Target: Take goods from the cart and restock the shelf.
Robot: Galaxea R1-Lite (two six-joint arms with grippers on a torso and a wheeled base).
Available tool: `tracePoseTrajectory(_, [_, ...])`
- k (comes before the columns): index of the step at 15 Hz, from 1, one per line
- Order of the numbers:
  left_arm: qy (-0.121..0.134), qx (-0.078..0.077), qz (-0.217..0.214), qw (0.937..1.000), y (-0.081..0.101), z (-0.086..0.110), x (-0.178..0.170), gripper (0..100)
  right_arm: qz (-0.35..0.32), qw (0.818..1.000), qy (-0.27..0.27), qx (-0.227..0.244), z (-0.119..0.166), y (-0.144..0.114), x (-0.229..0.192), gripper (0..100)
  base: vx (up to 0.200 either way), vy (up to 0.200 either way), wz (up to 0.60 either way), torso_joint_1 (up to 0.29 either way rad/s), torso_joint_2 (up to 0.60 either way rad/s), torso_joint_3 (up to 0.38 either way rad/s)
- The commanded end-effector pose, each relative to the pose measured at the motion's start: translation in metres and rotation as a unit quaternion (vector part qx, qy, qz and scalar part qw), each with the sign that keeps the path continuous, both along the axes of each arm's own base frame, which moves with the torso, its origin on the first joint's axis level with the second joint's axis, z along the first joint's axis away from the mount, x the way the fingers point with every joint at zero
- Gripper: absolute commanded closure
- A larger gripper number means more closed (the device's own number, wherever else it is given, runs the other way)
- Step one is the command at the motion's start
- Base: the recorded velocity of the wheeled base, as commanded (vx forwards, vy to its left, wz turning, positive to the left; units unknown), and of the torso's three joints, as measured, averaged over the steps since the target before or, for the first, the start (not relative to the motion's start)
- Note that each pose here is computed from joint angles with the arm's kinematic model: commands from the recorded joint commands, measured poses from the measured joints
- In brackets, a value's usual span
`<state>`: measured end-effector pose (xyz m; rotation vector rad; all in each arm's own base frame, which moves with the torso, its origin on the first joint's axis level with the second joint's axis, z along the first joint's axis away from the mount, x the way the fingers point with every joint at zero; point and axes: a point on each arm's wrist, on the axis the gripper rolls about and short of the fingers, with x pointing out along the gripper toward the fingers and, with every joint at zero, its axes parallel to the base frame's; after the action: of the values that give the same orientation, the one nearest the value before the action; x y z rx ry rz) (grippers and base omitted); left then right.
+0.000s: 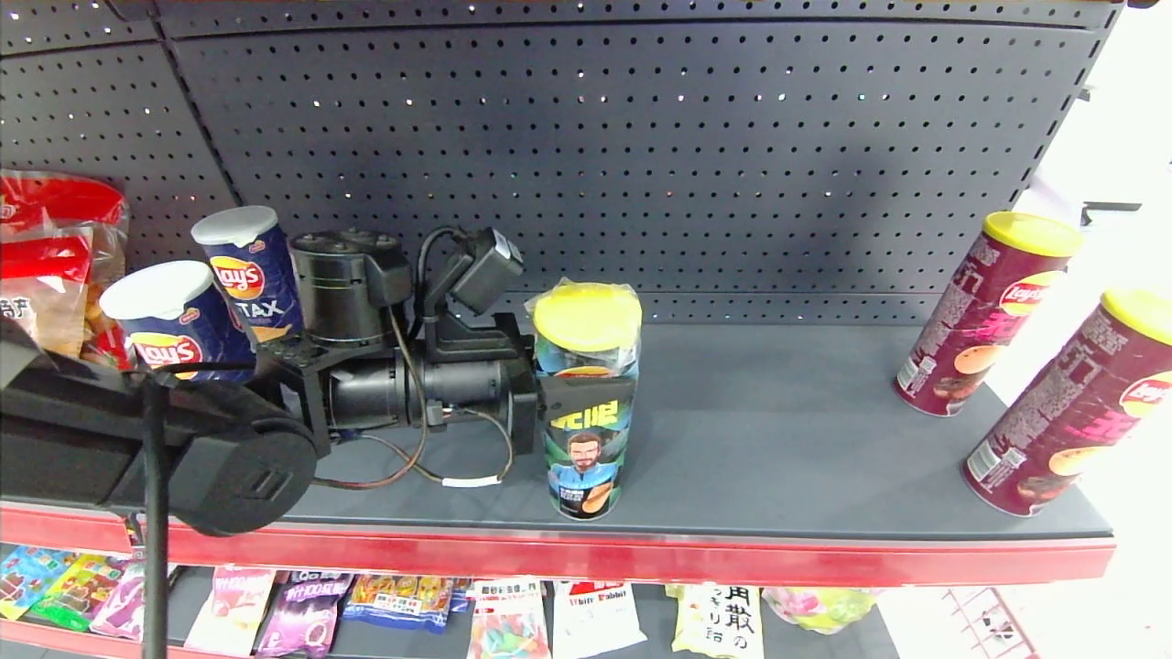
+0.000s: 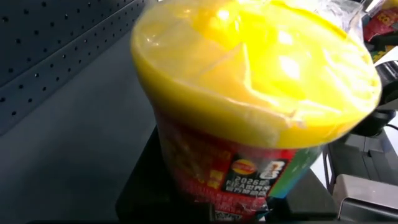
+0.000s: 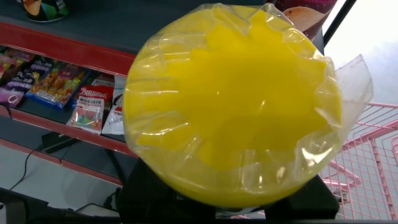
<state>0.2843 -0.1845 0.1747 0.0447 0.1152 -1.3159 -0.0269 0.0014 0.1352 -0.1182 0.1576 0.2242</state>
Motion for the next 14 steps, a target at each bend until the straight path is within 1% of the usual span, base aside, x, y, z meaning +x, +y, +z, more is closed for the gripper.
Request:
tracePoseTrajectory(1, [0.004, 0.002, -0.001, 1.0, 0.0009, -0.0014, -0.0019, 100, 0.0, 1.0, 0.001, 0.0, -0.0001, 0.0, 0.0003, 100, 0.0, 0.0, 0.0, 0.0, 0.0, 0.0])
tracePoseTrajectory(5, [0.012, 0.006, -0.001, 0.9999, 0.0016, -0.0056, -0.0031, 100, 0.0, 1.0, 0.0, 0.0, -0.0001, 0.0, 0.0, 100, 0.0, 0.0, 0.0, 0.0, 0.0, 0.0])
tracePoseTrajectory(8, [0.01, 0.004, -0.001, 0.9999, 0.0013, -0.0028, -0.0046, 100, 0.0, 1.0, 0.0, 0.0, -0.0002, 0.0, -0.0002, 100, 0.0, 0.0, 0.0, 0.0, 0.0, 0.0])
tracePoseTrajectory(10, [0.014, 0.0, 0.001, 0.9999, 0.0007, 0.0004, -0.0073, 100, 0.0, 1.0, 0.0, 0.0, -0.0003, 0.0, -0.0002, 100, 0.0, 0.0, 0.0, 0.0, 0.0, 0.0])
tracePoseTrajectory(14, [0.017, 0.002, 0.002, 0.9999, 0.0021, -0.001, -0.0095, 100, 0.0, 1.0, 0.001, 0.0, -0.0007, 0.0, -0.0001, 100, 0.0, 0.0, 0.0, 0.0, 0.0, 0.0])
